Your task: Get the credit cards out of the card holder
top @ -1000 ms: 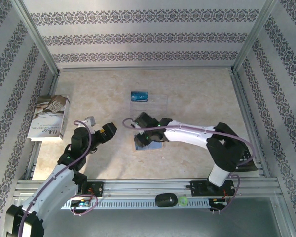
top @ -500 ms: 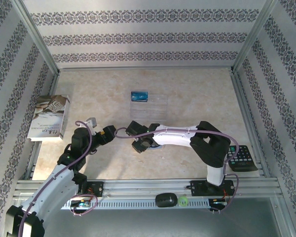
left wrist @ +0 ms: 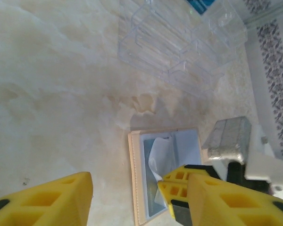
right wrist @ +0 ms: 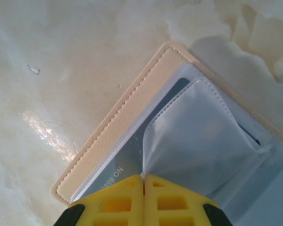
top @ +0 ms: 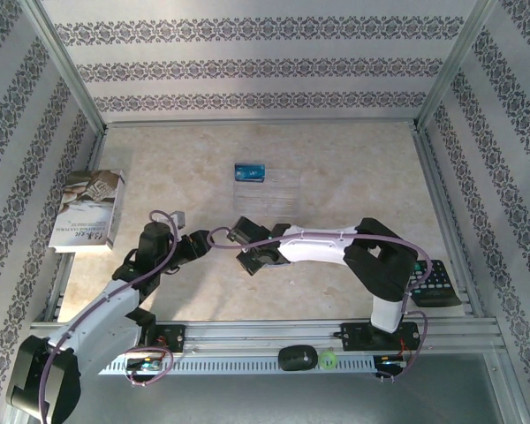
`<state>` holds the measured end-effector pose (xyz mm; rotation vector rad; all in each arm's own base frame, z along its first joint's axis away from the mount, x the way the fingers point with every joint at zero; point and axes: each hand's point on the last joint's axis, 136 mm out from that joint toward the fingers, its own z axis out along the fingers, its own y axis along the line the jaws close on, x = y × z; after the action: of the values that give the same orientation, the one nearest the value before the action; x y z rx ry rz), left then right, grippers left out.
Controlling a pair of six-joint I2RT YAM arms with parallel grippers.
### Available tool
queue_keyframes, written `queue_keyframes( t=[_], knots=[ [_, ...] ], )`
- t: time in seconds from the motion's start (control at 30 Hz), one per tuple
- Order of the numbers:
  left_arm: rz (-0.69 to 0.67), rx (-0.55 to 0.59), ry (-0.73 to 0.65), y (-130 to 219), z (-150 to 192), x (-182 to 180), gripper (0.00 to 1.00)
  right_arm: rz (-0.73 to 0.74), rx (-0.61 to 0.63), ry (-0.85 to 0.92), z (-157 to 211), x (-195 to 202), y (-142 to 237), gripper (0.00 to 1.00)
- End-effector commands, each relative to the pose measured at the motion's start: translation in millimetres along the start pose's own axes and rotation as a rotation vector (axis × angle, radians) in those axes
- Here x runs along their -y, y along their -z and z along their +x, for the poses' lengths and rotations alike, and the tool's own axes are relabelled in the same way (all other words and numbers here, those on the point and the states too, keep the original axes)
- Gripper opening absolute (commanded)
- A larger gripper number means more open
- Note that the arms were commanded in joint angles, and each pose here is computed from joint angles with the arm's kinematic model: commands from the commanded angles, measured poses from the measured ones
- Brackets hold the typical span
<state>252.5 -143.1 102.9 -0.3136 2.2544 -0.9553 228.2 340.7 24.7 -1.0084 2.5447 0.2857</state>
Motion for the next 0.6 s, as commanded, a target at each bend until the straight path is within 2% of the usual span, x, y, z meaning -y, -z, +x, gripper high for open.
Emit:
queue_keyframes(
  t=[0.0,0.2,0.43,0.57],
  knots=[
    [0.049,-0.004,-0.043,-12,6,13,0.51,-0.077,0.096,-0.059,-11,-1,12,0.0],
    [0.071,-0.074,-0.127,-43,30,30,0.42,-0.187,0.23,-0.162,-22,4,32,0.0],
    [0.067,-0.169,-0.183,-77,55,36,0.22,-0.221,0.239,-0.214,-19,7,33,0.0],
    [0.05,-0.205,-0.214,-83,63,37,0.15,-0.222,0.241,-0.238,-15,10,32,0.0]
  ],
)
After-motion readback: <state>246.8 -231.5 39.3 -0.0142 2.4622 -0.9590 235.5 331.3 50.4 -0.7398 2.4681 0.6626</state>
